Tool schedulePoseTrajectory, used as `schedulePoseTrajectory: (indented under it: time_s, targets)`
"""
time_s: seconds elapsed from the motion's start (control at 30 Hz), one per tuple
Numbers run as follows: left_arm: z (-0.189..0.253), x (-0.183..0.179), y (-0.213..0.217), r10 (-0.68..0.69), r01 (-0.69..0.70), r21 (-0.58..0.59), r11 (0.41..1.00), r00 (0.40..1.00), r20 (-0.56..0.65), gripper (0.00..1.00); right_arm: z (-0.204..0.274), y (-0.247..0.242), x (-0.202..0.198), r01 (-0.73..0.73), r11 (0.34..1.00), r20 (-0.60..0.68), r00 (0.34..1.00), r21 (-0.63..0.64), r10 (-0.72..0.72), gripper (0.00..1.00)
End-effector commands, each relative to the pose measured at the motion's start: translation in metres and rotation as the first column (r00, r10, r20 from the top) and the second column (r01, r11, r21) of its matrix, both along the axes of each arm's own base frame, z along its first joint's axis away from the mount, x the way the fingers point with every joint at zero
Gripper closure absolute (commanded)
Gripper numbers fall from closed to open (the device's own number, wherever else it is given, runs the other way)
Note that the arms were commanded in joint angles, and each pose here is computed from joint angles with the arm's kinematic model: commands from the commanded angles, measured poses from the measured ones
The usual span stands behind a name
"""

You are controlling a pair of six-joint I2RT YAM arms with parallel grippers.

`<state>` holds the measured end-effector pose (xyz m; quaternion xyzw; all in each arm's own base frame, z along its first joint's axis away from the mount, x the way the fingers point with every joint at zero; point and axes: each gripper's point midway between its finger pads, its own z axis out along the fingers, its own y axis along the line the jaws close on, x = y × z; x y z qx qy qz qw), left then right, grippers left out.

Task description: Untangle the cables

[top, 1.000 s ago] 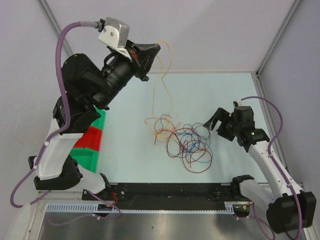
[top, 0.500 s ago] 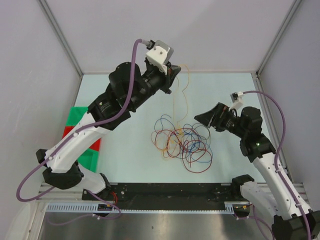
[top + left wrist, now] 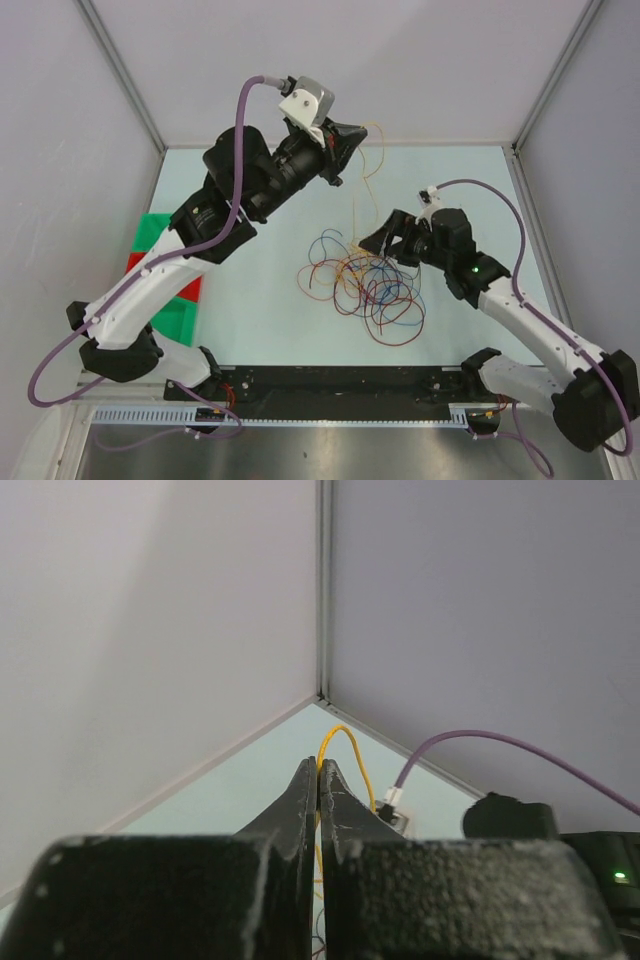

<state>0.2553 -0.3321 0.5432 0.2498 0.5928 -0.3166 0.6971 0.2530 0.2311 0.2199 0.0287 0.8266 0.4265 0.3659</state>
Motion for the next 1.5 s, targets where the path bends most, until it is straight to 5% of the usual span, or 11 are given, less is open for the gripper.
schedulePoseTrajectory:
  time_s: [0.0, 0.37, 0.77, 1.07, 1.3, 1.47]
  targets:
    - [0.024, -0.016, 0.007, -0.057, 0.059, -0.086, 0.995, 0.998, 0.032, 1.00, -0.008, 0.012, 0.026, 0.063, 0.998, 0.005, 0.998, 0.012, -0.063, 0.08]
    - [0.054, -0.027, 0.001, -0.123, 0.132, -0.120, 0.984, 0.989, 0.084, 1.00, -0.099, 0.049, 0.035, 0.016, 0.994, -0.159, 0.987, -0.113, -0.034, 0.12]
    - [0.163, -0.085, 0.054, -0.170, 0.263, -0.287, 0.921, 0.935, 0.310, 1.00, -0.148, 0.052, 0.038, -0.008, 0.986, -0.248, 0.968, -0.167, -0.034, 0.19]
    - [0.161, -0.063, 0.083, 0.020, 0.068, -0.281, 0.957, 0.954, 0.299, 1.00, -0.134, 0.025, 0.045, 0.045, 0.973, -0.199, 0.976, -0.228, -0.091, 0.18]
    - [0.190, -0.070, 0.141, 0.215, -0.081, -0.326, 0.942, 0.893, 0.397, 1.00, -0.154, 0.014, 0.040, 0.034, 0.956, -0.240, 0.965, -0.290, -0.107, 0.18]
    - [0.153, -0.050, 0.132, 0.240, -0.161, -0.250, 0.955, 0.914, 0.327, 1.00, -0.134, 0.014, 0.049, 0.047, 0.958, -0.191, 0.976, -0.284, -0.105, 0.15]
